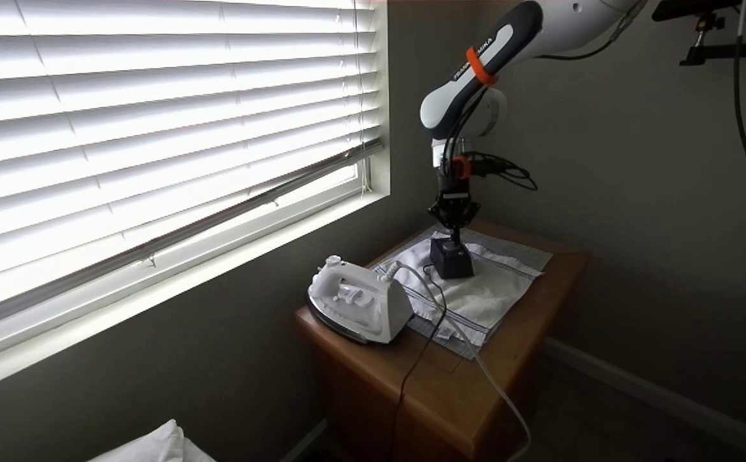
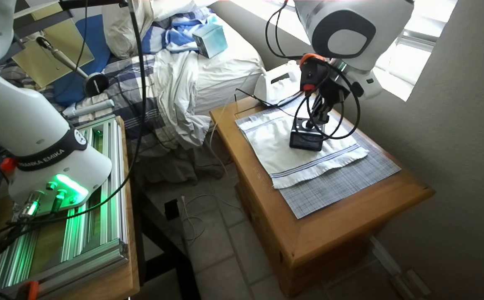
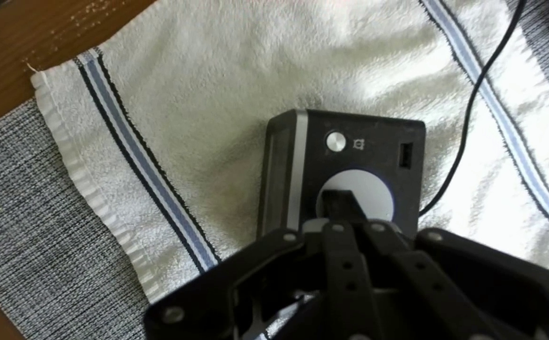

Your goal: Turn on the alarm clock

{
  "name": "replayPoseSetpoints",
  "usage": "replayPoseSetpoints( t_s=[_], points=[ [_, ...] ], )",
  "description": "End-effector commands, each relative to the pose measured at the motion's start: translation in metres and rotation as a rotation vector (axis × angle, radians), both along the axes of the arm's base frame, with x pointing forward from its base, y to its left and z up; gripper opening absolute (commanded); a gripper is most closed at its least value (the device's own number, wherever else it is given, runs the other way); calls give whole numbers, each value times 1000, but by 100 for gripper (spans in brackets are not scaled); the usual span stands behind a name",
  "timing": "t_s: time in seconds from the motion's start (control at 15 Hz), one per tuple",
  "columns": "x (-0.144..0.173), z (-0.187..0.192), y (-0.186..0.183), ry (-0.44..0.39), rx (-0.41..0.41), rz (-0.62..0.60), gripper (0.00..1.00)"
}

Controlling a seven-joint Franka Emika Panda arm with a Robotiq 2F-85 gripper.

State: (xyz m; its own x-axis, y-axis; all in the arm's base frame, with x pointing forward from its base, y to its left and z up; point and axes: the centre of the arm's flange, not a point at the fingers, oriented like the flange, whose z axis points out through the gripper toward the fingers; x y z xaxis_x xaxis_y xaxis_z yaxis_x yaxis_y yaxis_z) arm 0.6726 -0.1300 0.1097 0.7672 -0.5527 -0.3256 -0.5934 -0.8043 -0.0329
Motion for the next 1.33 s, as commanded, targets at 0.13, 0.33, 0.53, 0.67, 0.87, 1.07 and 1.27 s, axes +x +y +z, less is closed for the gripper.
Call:
replayPoseSetpoints(
  t_s=[0.13,0.33,0.53,0.67,0.87,1.07,1.27],
  points=[
    [-2,-15,-1,71,26,18,0],
    [-4,-15,4,90,34,29,0],
    [-3,-13,7,75,36,28,0],
    [-3,-12,9,73,42,32,0],
    [-4,-9,9,65,37,29,0],
    [-8,7,5,15,33,15,0],
    [-11,30,3,-62,17,12,0]
  ],
)
